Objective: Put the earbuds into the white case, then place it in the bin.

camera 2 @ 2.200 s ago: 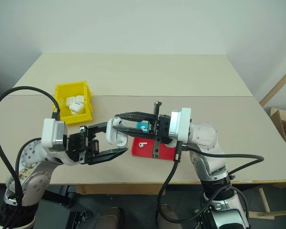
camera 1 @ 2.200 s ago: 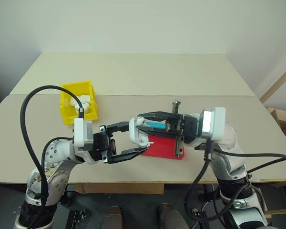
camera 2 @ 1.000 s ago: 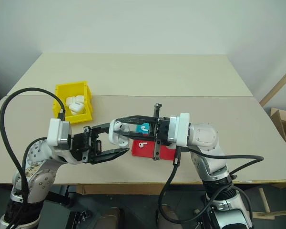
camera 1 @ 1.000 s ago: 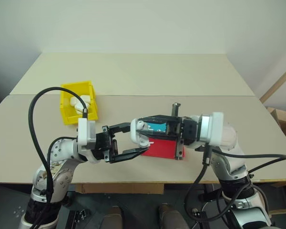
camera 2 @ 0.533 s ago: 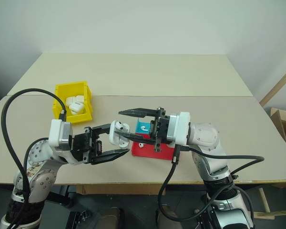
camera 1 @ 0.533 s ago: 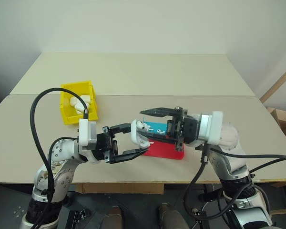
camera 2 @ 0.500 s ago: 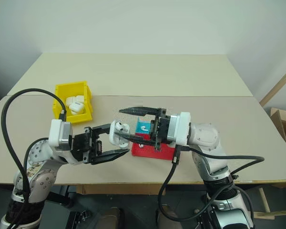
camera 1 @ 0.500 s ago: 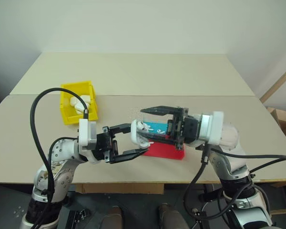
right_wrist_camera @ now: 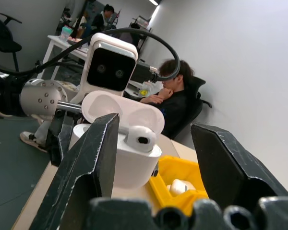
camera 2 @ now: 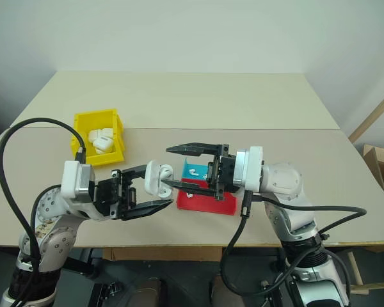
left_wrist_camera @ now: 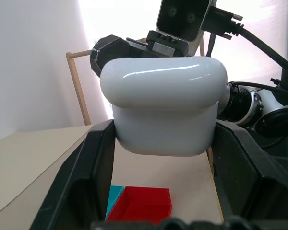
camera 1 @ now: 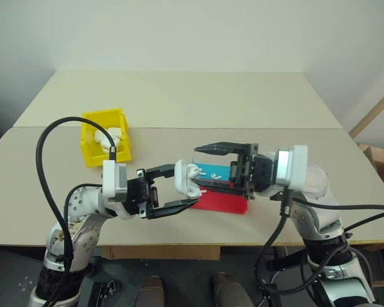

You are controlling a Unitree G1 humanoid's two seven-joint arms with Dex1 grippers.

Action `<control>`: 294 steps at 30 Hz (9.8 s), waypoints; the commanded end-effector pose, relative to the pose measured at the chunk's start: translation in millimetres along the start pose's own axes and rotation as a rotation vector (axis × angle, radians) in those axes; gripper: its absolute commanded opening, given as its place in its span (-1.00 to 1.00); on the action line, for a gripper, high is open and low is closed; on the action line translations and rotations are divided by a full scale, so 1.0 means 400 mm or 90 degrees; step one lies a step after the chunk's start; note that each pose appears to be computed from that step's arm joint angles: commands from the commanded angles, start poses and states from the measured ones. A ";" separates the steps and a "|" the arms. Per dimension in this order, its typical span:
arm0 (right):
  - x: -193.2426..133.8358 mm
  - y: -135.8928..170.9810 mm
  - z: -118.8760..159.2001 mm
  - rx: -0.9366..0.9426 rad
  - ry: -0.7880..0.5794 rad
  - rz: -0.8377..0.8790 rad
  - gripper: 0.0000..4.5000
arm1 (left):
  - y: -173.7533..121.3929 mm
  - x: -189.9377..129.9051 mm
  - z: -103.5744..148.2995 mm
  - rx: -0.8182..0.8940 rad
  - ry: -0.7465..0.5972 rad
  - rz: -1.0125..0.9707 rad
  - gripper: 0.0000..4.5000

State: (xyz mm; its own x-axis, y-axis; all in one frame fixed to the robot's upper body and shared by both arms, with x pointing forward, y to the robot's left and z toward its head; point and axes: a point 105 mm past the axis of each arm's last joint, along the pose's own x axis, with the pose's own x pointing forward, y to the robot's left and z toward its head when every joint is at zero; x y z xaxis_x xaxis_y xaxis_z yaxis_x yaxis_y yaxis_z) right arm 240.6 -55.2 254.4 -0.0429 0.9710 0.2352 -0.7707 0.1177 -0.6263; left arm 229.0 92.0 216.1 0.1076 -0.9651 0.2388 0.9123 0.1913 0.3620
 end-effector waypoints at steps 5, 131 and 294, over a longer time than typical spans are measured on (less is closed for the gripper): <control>0.015 -0.009 0.033 -0.010 -0.018 0.003 0.29 | -0.006 0.004 0.033 0.032 -0.035 -0.013 0.22; 0.040 -0.162 -0.462 0.124 0.898 0.186 -0.30 | -0.055 -0.126 -0.022 0.059 0.125 0.032 0.22; 0.014 -0.106 0.068 0.145 0.151 0.002 -0.14 | 0.111 0.018 -0.041 0.048 0.065 -0.019 0.22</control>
State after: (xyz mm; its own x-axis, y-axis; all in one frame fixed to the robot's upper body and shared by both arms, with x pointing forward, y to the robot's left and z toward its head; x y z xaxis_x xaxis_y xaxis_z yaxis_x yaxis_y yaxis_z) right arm 251.7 -64.9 300.2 0.0779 0.9943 0.0724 -0.8981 0.1015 -0.4278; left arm 275.6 93.7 214.6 0.1361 -0.9806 0.1410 0.9029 0.1813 0.3897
